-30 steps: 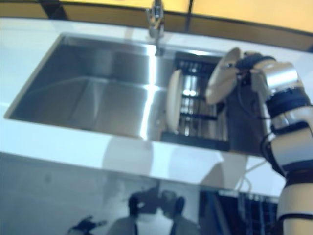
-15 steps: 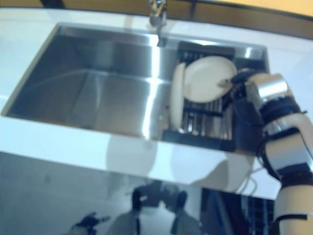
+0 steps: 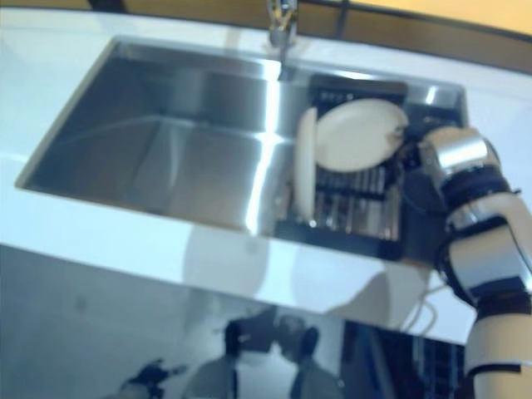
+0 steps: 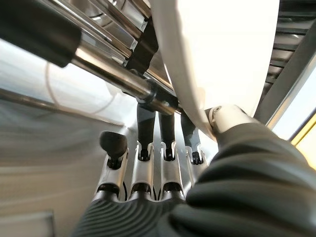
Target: Take plates into dishwasher
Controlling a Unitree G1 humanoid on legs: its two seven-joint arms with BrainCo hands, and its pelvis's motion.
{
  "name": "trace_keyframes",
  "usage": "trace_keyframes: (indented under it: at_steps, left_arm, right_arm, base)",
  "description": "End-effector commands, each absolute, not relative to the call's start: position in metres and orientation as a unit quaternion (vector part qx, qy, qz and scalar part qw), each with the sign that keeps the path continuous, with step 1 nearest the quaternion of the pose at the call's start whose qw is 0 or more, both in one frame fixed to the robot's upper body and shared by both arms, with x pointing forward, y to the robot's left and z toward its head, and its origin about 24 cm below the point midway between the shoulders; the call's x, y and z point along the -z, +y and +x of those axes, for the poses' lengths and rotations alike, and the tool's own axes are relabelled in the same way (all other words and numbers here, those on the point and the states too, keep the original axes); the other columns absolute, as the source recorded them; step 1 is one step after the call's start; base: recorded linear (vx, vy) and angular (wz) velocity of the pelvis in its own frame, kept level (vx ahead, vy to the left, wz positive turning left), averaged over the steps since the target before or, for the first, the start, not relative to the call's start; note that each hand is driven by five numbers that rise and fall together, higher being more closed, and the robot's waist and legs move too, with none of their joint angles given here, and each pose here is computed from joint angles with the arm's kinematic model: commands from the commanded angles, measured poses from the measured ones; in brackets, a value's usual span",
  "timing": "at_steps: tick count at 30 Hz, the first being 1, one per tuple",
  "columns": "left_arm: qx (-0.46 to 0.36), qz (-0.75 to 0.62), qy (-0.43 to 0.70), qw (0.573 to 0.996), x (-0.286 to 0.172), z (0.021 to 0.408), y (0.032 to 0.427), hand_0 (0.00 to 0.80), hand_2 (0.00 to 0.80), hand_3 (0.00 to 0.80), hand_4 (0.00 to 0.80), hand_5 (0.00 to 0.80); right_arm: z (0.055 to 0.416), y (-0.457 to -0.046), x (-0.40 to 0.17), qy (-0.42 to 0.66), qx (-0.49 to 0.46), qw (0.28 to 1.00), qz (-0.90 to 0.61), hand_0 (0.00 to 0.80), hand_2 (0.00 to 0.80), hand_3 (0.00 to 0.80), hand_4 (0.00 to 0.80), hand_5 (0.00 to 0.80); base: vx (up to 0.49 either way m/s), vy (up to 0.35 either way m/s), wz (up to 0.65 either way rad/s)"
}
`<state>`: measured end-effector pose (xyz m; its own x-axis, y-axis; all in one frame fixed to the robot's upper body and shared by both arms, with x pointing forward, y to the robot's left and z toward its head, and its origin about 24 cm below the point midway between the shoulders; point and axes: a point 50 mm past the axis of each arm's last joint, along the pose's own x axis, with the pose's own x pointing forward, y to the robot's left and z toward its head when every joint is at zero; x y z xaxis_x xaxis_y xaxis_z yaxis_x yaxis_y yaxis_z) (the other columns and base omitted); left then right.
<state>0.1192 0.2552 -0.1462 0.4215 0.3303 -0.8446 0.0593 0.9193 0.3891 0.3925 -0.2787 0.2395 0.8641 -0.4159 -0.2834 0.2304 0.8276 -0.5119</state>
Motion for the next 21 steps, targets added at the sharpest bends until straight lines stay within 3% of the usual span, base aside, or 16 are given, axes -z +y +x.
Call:
trace_keyframes:
  at_steps: [1,14,21]
  left_arm:
    - [-0.078,0.212,0.531,0.817,0.145,0.12,0.259,0.0,0.0,0.0,0.0,0.0]
    - [-0.077,0.223,0.539,0.808,0.147,0.112,0.262,0.0,0.0,0.0,0.0,0.0]
    - [-0.074,0.231,0.551,0.798,0.148,0.103,0.265,0.0,0.0,0.0,0.0,0.0]
  right_arm:
    - [0.39,-0.282,-0.288,0.111,0.194,0.943,-0.247,0.8,0.8,0.8,0.8,0.8]
    - [0.378,-0.3,-0.329,0.049,0.285,0.906,-0.309,0.8,0.8,0.8,0.8,0.8]
    - [0.367,-0.313,-0.347,0.066,0.295,0.886,-0.352,0.8,0.8,0.8,0.8,0.8]
  base:
    - [0.0,0.0,0.0]
    - [0.0,0.0,0.0]
    - [0.033,-0.005,0.0]
